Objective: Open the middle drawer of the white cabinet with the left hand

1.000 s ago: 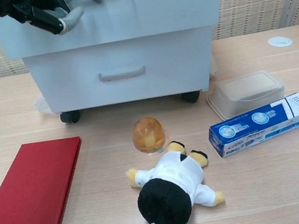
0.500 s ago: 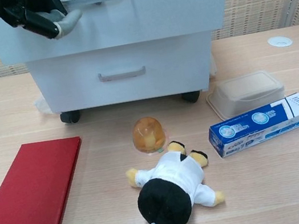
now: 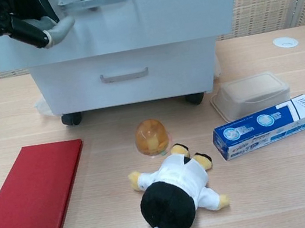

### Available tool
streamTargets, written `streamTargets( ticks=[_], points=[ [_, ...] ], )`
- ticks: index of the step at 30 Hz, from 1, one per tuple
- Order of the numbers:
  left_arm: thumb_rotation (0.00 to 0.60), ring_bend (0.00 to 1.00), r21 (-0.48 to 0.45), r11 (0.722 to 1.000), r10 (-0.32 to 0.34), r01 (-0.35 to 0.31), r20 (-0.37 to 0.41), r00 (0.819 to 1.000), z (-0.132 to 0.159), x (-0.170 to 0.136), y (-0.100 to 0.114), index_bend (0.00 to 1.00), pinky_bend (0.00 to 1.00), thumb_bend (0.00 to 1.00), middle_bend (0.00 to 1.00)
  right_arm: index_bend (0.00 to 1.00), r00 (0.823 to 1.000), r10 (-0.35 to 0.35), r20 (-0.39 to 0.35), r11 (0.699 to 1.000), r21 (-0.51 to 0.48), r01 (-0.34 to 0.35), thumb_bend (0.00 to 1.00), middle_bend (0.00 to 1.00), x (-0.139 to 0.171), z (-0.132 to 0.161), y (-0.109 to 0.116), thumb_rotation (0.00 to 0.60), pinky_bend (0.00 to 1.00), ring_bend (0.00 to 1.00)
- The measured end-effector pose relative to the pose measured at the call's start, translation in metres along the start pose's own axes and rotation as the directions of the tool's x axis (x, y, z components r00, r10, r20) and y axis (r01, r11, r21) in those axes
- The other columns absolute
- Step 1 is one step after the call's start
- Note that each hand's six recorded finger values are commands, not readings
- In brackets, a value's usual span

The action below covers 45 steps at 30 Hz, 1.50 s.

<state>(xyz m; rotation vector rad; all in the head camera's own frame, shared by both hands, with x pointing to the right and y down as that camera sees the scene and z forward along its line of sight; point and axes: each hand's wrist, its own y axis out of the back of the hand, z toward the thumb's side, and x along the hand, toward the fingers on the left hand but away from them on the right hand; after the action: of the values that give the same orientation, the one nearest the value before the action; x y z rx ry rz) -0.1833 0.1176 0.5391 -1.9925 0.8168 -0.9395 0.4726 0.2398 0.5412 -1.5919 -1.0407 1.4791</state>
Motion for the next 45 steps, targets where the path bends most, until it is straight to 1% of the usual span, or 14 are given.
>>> streamTargets(
  ticks=[7, 30, 35, 41, 45],
  points=[
    [0.600, 1.00, -0.001, 1.000, 0.012, -0.012, 0.001, 1.000, 0.003, -0.007, 0.002, 0.30, 1.00, 0.55, 0.98, 0.18, 1.000, 0.000, 0.000, 1.000, 0.001, 0.000, 0.34, 0.22, 0.000, 0.000, 0.000, 0.600, 0.21, 0.18],
    [0.600, 1.00, -0.008, 1.000, 0.002, -0.002, 0.005, 1.000, 0.013, -0.029, 0.000, 0.30, 1.00, 0.55, 0.98, 0.18, 1.000, 0.003, 0.000, 1.000, 0.000, -0.003, 0.34, 0.22, -0.001, -0.001, -0.001, 0.600, 0.21, 0.18],
    [0.600, 1.00, -0.006, 1.000, 0.008, -0.008, -0.005, 1.000, 0.012, -0.034, 0.001, 0.30, 1.00, 0.55, 0.98, 0.18, 1.000, 0.004, 0.001, 1.000, 0.000, -0.004, 0.34, 0.22, -0.001, -0.001, -0.002, 0.600, 0.21, 0.18],
    [0.600, 1.00, 0.003, 1.000, -0.011, 0.011, -0.019, 1.000, 0.011, -0.039, -0.001, 0.30, 1.00, 0.55, 0.98, 0.18, 1.000, 0.006, -0.002, 1.000, -0.001, -0.006, 0.34, 0.22, -0.002, 0.000, -0.003, 0.600, 0.21, 0.18],
    [0.600, 1.00, 0.003, 1.000, -0.007, 0.007, -0.022, 1.000, 0.012, -0.042, 0.001, 0.30, 1.00, 0.55, 0.98, 0.18, 1.000, 0.006, -0.005, 1.000, -0.002, -0.006, 0.34, 0.22, -0.002, 0.001, -0.003, 0.600, 0.21, 0.18]
  ],
)
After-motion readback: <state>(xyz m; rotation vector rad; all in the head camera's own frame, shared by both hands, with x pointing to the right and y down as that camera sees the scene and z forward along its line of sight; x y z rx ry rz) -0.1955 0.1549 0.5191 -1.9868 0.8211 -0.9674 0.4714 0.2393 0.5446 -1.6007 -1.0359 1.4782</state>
